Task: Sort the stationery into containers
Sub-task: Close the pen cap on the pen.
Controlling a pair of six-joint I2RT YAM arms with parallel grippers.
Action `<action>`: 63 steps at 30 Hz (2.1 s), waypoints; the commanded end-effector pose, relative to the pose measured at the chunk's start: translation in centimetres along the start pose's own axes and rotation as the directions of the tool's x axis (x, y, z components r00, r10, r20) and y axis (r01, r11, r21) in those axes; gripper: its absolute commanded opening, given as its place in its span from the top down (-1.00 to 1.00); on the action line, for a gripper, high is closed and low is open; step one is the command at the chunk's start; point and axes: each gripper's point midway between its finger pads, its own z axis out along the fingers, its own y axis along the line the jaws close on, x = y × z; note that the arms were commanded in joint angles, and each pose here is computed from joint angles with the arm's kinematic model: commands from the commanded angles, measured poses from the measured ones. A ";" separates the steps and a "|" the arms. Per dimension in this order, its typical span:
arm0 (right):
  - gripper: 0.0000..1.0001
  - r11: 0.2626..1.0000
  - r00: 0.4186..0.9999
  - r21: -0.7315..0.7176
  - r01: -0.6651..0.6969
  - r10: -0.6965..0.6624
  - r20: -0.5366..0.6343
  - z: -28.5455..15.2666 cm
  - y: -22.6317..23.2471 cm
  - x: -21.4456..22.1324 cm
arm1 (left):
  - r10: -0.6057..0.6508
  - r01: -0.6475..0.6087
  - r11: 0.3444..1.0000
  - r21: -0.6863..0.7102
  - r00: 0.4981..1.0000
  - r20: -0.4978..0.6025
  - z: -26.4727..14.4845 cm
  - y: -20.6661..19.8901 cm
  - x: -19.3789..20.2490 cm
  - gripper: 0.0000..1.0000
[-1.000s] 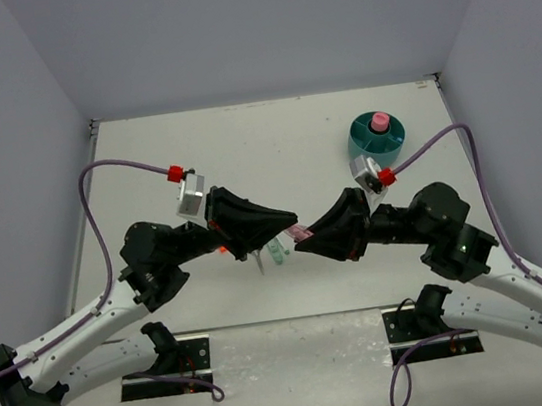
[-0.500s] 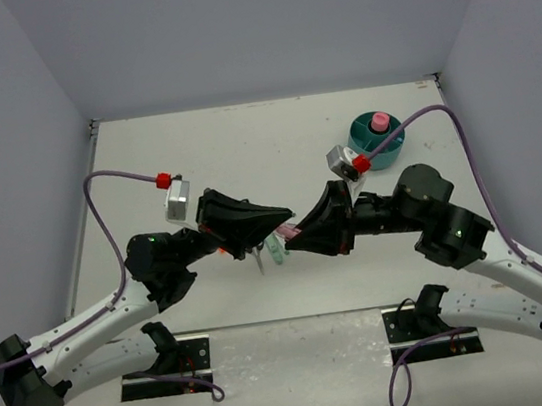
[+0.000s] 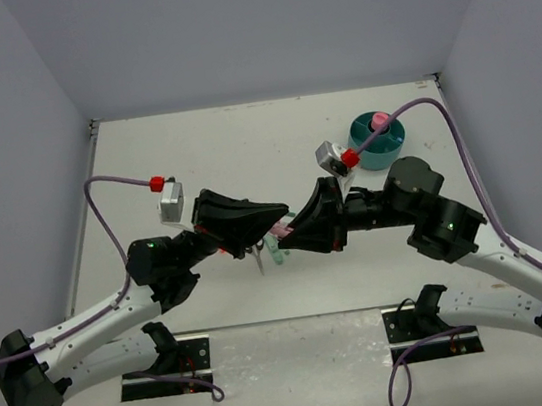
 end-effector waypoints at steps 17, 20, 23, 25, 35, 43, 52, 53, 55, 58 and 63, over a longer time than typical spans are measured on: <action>1.00 0.995 0.974 0.097 0.019 -0.041 0.224 -0.9 -2.8 -0.1 | 0.024 -0.086 0.957 -0.278 0.975 -0.219 -0.9 2.1 0.2 -0.17; 1.00 0.994 0.966 0.104 0.030 -0.056 0.252 -2.0 -2.3 -0.4 | 0.019 -0.066 0.979 -0.195 0.972 -0.233 -1.2 0.5 0.9 -0.19; 1.00 0.995 0.959 0.077 0.056 -0.075 0.272 -3.2 -0.9 -0.7 | 0.016 -0.061 0.981 -0.185 0.972 -0.234 -1.5 0.4 1.2 -0.19; 1.00 0.995 0.955 0.071 0.064 -0.082 0.285 -3.8 -0.3 -0.9 | 0.013 -0.048 0.989 -0.139 0.970 -0.243 -1.3 -0.3 1.5 -0.16; 1.00 0.996 0.954 0.021 0.090 -0.092 0.284 -4.2 1.3 -1.5 | -0.055 0.058 0.998 0.001 0.961 -0.273 0.4 -1.9 3.3 0.02; 1.00 0.996 0.961 0.008 0.092 -0.091 0.261 -3.7 1.2 -1.0 | -0.058 0.062 0.998 0.009 0.965 -0.257 0.9 -1.9 3.0 0.52; 1.00 0.996 0.981 -0.024 0.088 -0.082 0.177 -3.0 0.9 0.9 | 0.000 -0.010 0.999 -0.042 0.972 -0.233 0.6 -1.6 1.2 0.98; 1.00 0.996 0.981 -0.025 0.087 -0.082 0.174 -3.0 0.9 0.9 | 0.005 -0.015 0.999 -0.043 0.973 -0.231 0.6 -1.7 1.0 0.88; 1.00 0.996 0.982 -0.028 0.087 -0.081 0.173 -3.0 0.9 1.0 | 0.012 -0.023 0.999 -0.044 0.974 -0.227 0.6 -1.8 0.7 0.51; 1.00 0.996 0.981 -0.031 0.088 -0.081 0.175 -3.1 1.0 1.0 | 0.015 -0.026 0.999 -0.046 0.975 -0.222 0.5 -1.8 0.5 0.09; 1.00 0.995 0.981 -0.044 0.091 -0.083 0.174 -3.2 1.3 1.0 | 0.010 -0.026 0.997 -0.073 0.978 -0.211 0.5 -1.4 0.5 0.18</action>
